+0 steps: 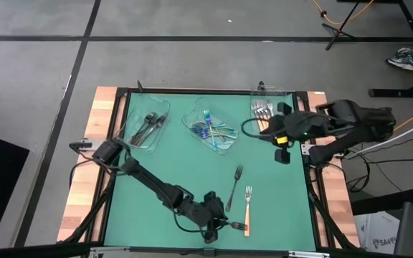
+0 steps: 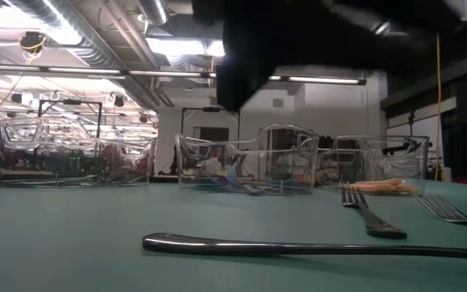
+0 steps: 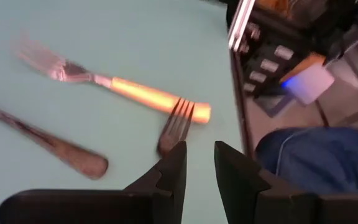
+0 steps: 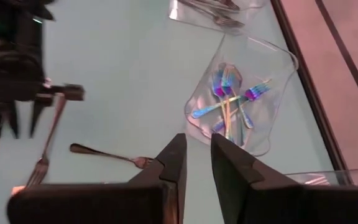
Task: Sort silverware by color (type)
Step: Put the black fork into the left transparent bin
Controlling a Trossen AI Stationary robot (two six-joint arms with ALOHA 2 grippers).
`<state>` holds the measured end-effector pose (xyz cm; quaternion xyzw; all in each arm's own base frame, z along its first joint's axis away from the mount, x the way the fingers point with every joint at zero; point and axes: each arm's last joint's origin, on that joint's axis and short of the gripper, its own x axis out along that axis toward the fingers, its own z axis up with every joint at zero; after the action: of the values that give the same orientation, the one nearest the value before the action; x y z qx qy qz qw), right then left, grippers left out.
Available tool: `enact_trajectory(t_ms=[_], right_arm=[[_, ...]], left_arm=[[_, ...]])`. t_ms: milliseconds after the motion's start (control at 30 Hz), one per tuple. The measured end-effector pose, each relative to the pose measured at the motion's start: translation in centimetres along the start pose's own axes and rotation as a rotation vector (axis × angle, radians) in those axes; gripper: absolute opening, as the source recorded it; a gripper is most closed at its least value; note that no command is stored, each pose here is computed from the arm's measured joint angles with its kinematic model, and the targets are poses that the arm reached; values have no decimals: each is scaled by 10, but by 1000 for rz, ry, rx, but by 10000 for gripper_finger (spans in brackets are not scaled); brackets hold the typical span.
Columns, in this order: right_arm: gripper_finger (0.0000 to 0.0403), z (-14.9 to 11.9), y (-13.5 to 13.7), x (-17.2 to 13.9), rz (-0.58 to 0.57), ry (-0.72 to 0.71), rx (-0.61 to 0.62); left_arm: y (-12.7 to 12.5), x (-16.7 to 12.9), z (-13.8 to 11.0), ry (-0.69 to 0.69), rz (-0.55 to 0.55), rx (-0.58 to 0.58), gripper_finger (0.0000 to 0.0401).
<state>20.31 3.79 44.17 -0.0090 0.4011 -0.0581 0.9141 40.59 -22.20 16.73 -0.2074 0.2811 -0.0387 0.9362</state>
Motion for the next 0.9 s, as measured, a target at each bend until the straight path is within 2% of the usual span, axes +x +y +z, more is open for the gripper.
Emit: enact_trajectory(t_ms=[67,233,400,633,900], right_arm=[[62,-2,4,-3,15,-6,-6],[62,-4,10,-5,36,5,-32],[62,-4,10,-3,28,6,-23],[62,-3,9,-3,-18,-4,-7],[62,-3,9,-3,-17,-5,-7]], left_arm=[[4,6,-7,24,7,22,76],[7,16,-23,62,22,207,76],[7,23,-38,89,27,320,76],[12,32,-52,107,57,346,76],[15,35,-51,87,56,357,76]])
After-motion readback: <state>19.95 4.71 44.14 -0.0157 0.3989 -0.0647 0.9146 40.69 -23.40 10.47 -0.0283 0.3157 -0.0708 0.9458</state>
